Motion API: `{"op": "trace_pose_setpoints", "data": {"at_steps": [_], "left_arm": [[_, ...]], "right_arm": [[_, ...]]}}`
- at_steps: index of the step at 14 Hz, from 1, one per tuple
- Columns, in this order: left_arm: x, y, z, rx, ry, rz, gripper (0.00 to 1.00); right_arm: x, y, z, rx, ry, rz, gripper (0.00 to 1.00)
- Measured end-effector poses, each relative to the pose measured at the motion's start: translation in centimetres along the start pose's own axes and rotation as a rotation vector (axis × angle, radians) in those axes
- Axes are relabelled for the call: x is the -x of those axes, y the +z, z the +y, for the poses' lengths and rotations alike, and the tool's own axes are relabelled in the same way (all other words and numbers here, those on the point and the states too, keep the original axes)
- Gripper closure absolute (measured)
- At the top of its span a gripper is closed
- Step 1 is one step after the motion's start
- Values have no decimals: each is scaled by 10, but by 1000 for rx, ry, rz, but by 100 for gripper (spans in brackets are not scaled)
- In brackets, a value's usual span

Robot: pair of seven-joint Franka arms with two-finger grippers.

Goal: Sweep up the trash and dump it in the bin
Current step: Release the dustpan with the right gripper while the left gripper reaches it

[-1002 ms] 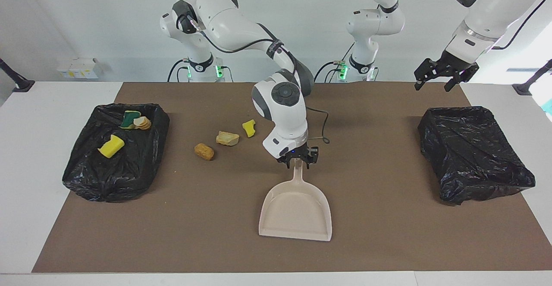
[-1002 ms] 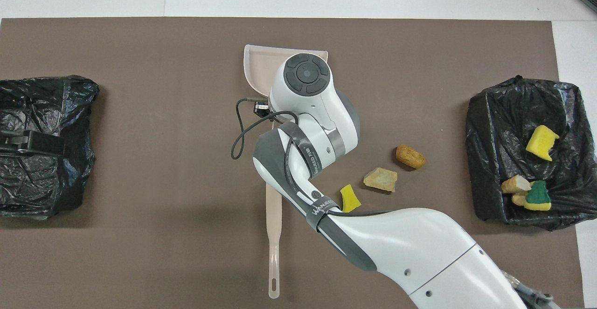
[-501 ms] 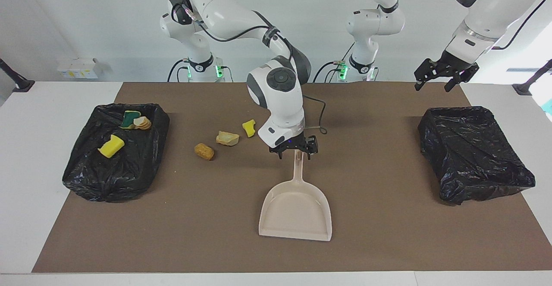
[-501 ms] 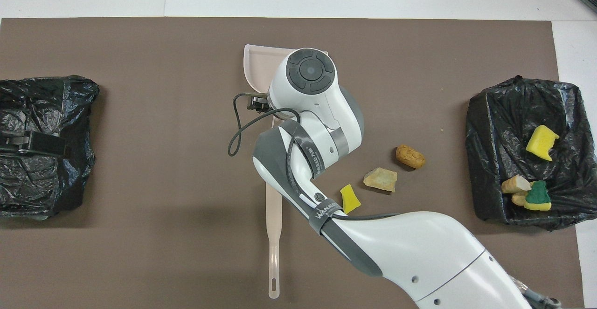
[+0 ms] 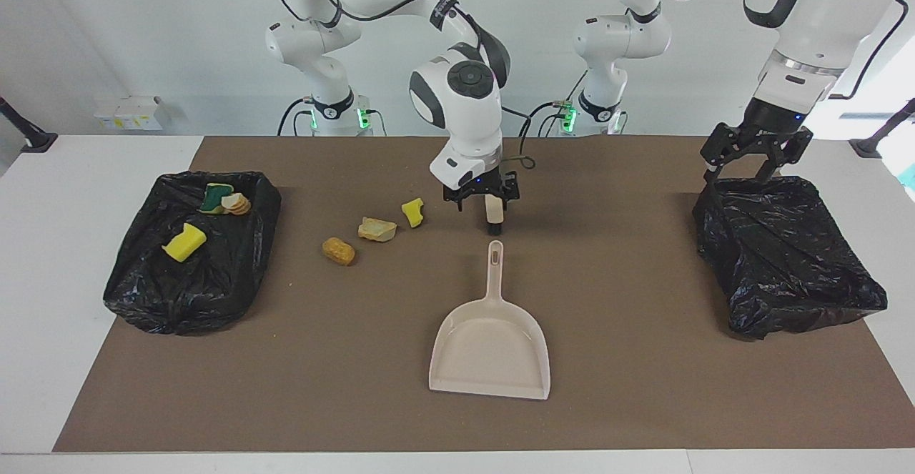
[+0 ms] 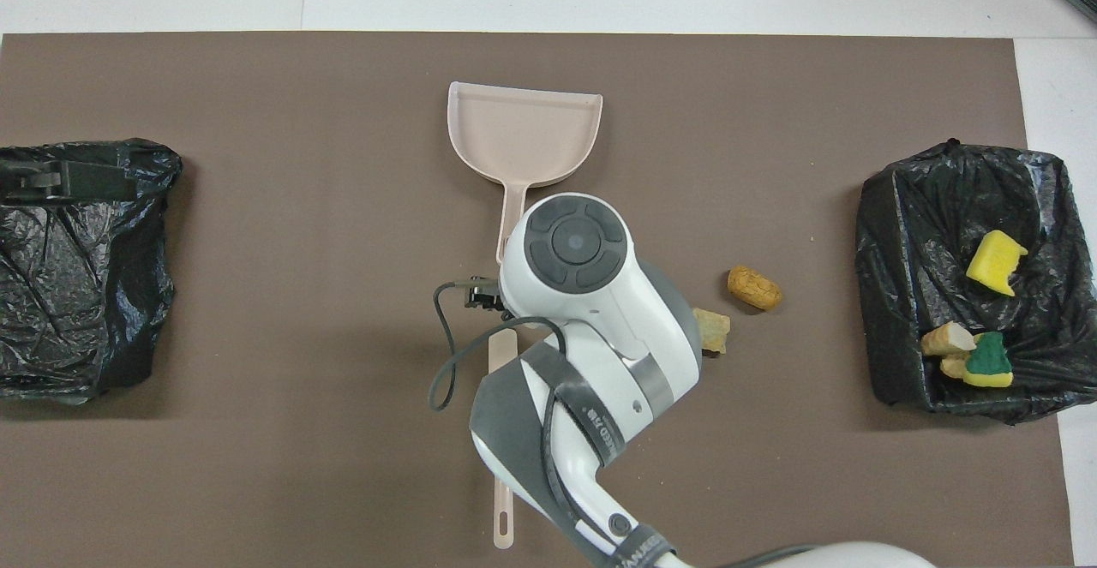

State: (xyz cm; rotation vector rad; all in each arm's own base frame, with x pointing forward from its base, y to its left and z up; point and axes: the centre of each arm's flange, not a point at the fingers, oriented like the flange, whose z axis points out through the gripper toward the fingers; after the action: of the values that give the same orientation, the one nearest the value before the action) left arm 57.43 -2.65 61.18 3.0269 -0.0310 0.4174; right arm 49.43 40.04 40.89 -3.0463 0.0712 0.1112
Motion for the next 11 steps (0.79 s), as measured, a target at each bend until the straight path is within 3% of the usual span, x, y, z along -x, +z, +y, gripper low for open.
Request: {"op": "trace_pose_setpoints", "data": {"at_steps": [3,8,11], "left_arm": [[-15,21,27,56,11,60,0],[-26,94,143,108,47,3,0],[-42,132,179,119,53,4,0]], "right_arm": [[50,21,-2,7,-5,-34,0],[119,59,0,51,21,-59,0],[147,74,-13,30,48,-104,0]]}}
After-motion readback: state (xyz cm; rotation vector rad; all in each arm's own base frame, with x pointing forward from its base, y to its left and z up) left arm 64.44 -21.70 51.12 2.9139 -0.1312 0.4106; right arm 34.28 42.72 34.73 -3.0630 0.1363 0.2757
